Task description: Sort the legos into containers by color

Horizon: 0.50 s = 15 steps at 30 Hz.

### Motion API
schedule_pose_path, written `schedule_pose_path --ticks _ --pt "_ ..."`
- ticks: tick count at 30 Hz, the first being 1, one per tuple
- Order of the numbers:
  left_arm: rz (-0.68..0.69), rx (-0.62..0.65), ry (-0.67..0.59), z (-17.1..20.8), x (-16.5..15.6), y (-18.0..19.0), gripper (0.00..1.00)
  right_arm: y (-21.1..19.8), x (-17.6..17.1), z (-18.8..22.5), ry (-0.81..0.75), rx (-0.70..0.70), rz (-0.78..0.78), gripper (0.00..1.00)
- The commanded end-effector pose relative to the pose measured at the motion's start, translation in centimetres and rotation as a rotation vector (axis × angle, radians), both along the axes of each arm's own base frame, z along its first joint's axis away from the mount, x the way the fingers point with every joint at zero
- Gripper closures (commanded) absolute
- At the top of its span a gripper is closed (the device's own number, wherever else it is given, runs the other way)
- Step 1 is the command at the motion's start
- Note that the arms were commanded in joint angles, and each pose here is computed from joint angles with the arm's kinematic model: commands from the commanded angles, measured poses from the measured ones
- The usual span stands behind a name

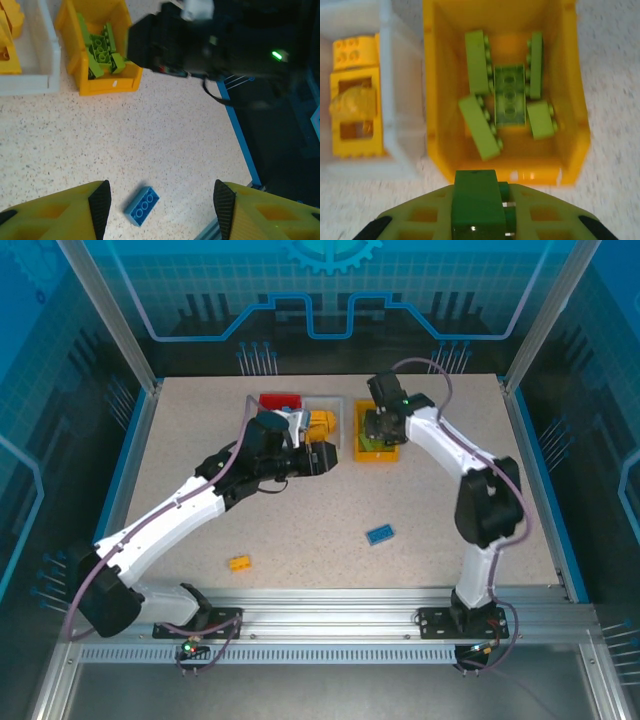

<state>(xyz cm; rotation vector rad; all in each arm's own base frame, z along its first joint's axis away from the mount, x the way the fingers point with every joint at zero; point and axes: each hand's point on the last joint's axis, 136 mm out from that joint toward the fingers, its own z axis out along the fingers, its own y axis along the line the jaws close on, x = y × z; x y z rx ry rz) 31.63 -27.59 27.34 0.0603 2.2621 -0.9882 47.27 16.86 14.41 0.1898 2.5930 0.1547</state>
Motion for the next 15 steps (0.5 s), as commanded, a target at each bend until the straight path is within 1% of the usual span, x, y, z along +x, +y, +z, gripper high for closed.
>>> schedule_pose_path --ticks 1,6,8,9,12,14,15 --pt "-0.069 0.001 -0.042 0.7 0.8 -1.3 0.4 -1.1 2.2 -1.5 0.051 -0.063 0.011 0.81" --pt "-0.093 -0.029 -0.053 0.8 1.8 -2.7 0.4 -1.7 5.2 -4.8 0.1 -0.078 -0.013 0.8" --pt "-0.097 -0.035 -0.053 0.7 2.0 -2.9 0.4 -1.4 6.2 -4.9 0.083 -0.085 0.01 0.8" --pt "-0.098 -0.037 -0.05 0.5 2.0 -3.0 0.4 -1.4 6.6 -5.9 0.092 -0.107 0.017 0.8" --pt "-0.099 -0.046 -0.039 0.0 1.9 -3.1 0.4 -1.7 7.7 -5.7 0.074 -0.12 0.013 0.79" --pt "-0.099 -0.048 -0.028 -0.5 1.7 -3.2 0.4 -1.8 8.3 -5.7 0.071 -0.114 0.01 0.76" --pt "-0.101 -0.048 -0.025 -0.6 1.7 -3.2 0.4 -1.9 8.4 -5.8 0.077 -0.114 0.008 0.71"
